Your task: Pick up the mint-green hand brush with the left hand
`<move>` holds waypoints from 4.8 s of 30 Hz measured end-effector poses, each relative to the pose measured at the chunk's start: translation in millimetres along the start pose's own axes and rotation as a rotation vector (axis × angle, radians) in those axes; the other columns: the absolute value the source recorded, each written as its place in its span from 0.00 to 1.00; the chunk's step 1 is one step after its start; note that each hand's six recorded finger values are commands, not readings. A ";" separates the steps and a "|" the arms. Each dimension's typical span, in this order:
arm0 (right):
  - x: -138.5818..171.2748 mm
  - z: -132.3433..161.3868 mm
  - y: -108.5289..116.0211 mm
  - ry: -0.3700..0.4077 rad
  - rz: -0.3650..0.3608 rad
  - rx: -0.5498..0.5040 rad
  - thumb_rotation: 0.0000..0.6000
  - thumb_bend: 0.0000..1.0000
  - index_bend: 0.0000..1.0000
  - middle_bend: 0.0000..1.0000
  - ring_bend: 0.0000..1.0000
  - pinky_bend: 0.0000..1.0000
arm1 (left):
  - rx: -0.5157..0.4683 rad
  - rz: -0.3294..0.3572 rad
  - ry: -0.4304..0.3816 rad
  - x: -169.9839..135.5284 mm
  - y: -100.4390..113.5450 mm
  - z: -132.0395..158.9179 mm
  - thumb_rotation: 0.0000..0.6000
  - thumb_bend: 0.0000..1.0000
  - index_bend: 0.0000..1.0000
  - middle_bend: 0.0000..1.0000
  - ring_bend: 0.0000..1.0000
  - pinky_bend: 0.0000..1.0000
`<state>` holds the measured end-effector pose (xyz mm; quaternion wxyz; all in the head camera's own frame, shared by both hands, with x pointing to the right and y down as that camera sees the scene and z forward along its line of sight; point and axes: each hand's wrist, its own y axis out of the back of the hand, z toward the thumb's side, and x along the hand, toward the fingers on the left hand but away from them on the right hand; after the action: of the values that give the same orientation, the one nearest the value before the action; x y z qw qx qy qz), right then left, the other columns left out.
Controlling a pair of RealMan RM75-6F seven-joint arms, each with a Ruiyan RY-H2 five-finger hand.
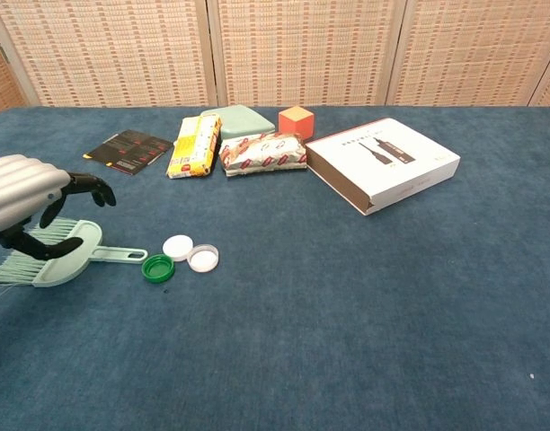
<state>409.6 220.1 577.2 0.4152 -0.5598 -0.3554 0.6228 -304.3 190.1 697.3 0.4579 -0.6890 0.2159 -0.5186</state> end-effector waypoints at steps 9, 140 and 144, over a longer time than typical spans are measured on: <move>2.1 -2.1 4.3 -0.011 -0.017 -0.001 1.00 0.22 0.00 0.00 0.00 0.00 | 0.015 -0.040 -0.027 16.0 -18.2 15.0 1.00 0.35 0.30 0.33 0.62 0.75; 10.3 4.4 -1.9 0.010 0.035 0.005 1.00 0.22 0.00 0.00 0.00 0.00 | -0.111 -0.027 -0.078 14.1 -14.7 -30.7 1.00 0.32 0.00 0.00 0.50 0.70; 10.4 3.3 -1.0 0.007 0.031 0.008 1.00 0.22 0.00 0.00 0.00 0.00 | -0.182 0.046 -0.067 -8.7 11.5 -38.4 1.00 0.32 0.00 0.00 0.05 0.25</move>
<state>406.1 230.1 574.4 0.4088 -0.5659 -0.3427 0.6286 -340.5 175.5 684.6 0.4123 -0.7396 0.2623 -0.4627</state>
